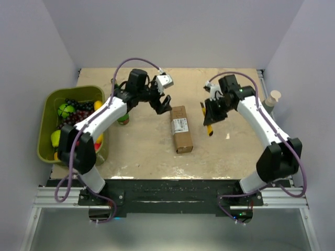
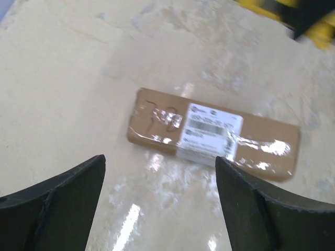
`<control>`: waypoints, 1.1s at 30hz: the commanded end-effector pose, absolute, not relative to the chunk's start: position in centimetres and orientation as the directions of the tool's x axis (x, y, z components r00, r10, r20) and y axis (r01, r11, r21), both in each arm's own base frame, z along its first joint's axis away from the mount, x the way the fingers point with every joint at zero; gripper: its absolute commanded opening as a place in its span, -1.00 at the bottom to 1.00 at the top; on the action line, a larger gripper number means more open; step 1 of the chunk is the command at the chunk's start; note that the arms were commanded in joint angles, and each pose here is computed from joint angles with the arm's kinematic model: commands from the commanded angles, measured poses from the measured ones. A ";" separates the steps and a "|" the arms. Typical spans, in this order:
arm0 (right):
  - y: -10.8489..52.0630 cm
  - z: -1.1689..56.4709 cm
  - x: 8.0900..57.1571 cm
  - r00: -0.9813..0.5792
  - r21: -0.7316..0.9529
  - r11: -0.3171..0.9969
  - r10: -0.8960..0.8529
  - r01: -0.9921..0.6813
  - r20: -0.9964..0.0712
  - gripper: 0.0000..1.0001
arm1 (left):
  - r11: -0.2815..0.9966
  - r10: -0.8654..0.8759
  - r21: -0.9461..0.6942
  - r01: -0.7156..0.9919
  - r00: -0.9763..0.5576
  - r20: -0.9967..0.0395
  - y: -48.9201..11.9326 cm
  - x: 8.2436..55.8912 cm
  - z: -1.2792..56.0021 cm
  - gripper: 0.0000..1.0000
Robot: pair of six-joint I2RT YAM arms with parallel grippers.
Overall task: Unpack the express box
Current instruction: Adjust the express box at the center of the board.
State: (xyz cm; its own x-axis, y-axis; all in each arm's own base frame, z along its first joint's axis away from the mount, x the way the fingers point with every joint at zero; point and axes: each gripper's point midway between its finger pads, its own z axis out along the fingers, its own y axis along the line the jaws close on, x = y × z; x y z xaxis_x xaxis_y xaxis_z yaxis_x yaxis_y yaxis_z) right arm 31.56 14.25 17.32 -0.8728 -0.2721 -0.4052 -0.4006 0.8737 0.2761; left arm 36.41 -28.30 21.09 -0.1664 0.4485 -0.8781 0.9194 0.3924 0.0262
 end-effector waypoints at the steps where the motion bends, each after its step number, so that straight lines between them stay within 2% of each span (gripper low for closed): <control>1: 16.4 13.3 25.5 -0.971 0.466 0.860 -0.126 -0.208 -0.201 -1.00 | 0.512 0.300 -0.115 0.851 -0.303 -0.905 -30.1 42.6 19.9 0.79; 2: 16.7 13.1 25.3 -0.969 0.476 0.853 -0.126 -0.214 -0.210 -1.00 | 0.500 0.288 -0.161 0.851 -0.339 -0.896 -30.8 43.7 18.0 0.79; 4: 17.0 11.9 23.5 -0.979 0.489 0.851 -0.127 -0.191 -0.162 -1.00 | 0.489 0.243 -0.191 0.851 -0.344 -0.907 -31.7 45.5 18.7 0.79; 5: 17.4 12.0 22.7 -0.977 0.496 0.845 -0.134 -0.200 -0.165 -1.00 | 0.436 0.239 -0.214 0.874 -0.342 -0.909 -32.7 45.7 18.0 0.80; 7: 17.0 10.8 20.6 -0.988 0.486 0.860 -0.122 -0.155 -0.099 -1.00 | 0.383 0.232 -0.261 0.886 -0.366 -0.901 -33.6 45.5 17.1 0.80; 11: 16.1 9.8 17.2 -0.992 0.473 0.873 -0.127 -0.116 -0.008 -1.00 | 0.248 0.208 -0.470 0.847 -0.521 -0.828 -34.7 44.3 13.8 0.76; 15: 16.4 8.6 14.5 -0.993 0.517 0.856 -0.079 -0.025 0.084 -1.00 | 0.176 0.211 -0.589 0.789 -0.615 -0.760 -34.6 42.1 11.5 0.70; 17: 18.5 9.2 15.8 -0.996 0.610 0.792 -0.055 -0.002 0.070 -1.00 | 0.173 0.213 -0.630 0.757 -0.653 -0.727 -34.3 40.8 10.6 0.68; 18: 19.5 9.0 16.5 -0.994 0.631 0.775 -0.028 0.045 0.105 -1.00 | 0.176 0.215 -0.642 0.746 -0.665 -0.715 -34.0 40.4 10.5 0.67; 22: 22.0 9.5 19.8 -0.994 0.700 0.711 -0.012 0.070 0.112 -1.00 | 0.193 0.235 -0.671 0.716 -0.698 -0.677 -32.5 38.0 9.7 0.64; 26: 23.1 10.3 23.3 -0.998 0.705 0.707 0.012 0.049 0.058 -1.00 | 0.222 0.243 -0.679 0.700 -0.714 -0.656 -30.9 35.7 9.8 0.62; 29: 22.4 11.0 26.7 -0.998 0.666 0.746 0.065 0.030 -0.028 -1.00 | 0.238 0.247 -0.679 0.695 -0.719 -0.649 -30.1 33.8 10.1 0.60; 33: 21.4 14.0 32.9 -0.971 0.635 0.771 0.111 -0.048 -0.209 -1.00 | 0.272 0.264 -0.663 0.697 -0.717 -0.645 -28.8 31.7 9.8 0.60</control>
